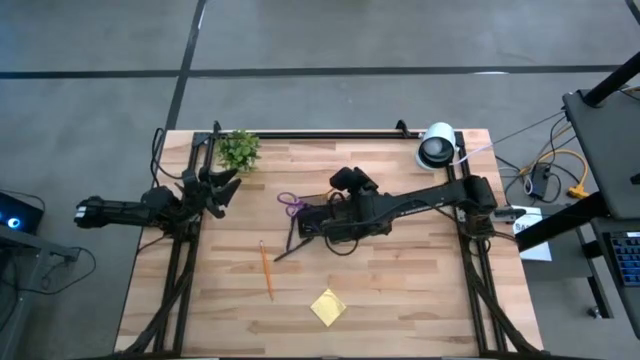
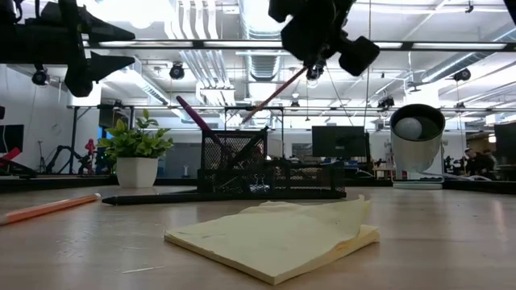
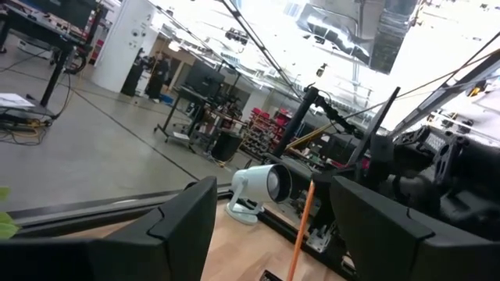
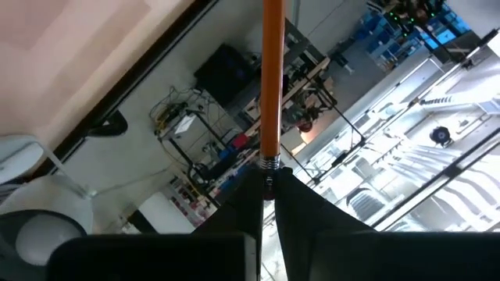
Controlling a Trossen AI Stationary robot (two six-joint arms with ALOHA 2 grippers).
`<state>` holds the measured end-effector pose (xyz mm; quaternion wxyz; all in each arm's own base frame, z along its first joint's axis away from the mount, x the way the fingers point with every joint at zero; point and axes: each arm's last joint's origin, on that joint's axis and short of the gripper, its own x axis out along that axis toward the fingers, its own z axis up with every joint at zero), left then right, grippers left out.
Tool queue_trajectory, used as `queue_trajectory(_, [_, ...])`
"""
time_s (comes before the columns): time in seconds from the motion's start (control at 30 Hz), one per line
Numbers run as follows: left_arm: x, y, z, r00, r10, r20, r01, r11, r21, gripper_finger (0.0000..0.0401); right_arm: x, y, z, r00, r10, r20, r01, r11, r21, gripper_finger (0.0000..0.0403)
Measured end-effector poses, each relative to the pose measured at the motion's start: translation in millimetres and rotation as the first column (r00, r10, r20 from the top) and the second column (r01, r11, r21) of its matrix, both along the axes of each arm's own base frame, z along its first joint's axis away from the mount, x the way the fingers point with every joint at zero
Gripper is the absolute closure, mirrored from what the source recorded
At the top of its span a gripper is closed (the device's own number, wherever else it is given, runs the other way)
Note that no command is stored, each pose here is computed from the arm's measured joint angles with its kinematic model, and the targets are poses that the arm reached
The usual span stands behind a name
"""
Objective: Pick and place office supplies into organizer
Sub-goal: Put the right orange pencil into the black desk organizer
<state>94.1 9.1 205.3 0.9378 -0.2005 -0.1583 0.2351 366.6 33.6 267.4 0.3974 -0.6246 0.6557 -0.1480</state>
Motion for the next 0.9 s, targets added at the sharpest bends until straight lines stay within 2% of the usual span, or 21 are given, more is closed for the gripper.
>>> queue_trajectory(0.3, [0, 0, -1, 1.0, 0.0, -0.002, 0.0, 1.0, 0.0, 0.0166, 18, 1, -24, 0.999, 0.003, -0.048, -0.003, 1.0, -0.004, 0.039])
queue_trajectory(0.43, [0, 0, -1, 1.0, 0.001, -0.002, -0.001, 1.0, 0.001, 0.0166, 30, 5, -21, 1.0, 0.006, 0.016, -0.006, 1.0, 0.008, 0.039])
queue_trajectory(0.63, [0, 0, -1, 1.0, 0.0, 0.0, 0.0, 1.0, 0.001, 0.0166, 49, 14, -23, 0.998, 0.0, 0.057, -0.007, 0.992, 0.128, 0.039])
queue_trajectory(0.9, [0, 0, 0, 1.0, 0.0, 0.012, 0.0, 1.0, -0.001, 0.0166, 59, 30, -27, 0.991, 0.0, 0.131, -0.02, 0.988, 0.15, 0.039])
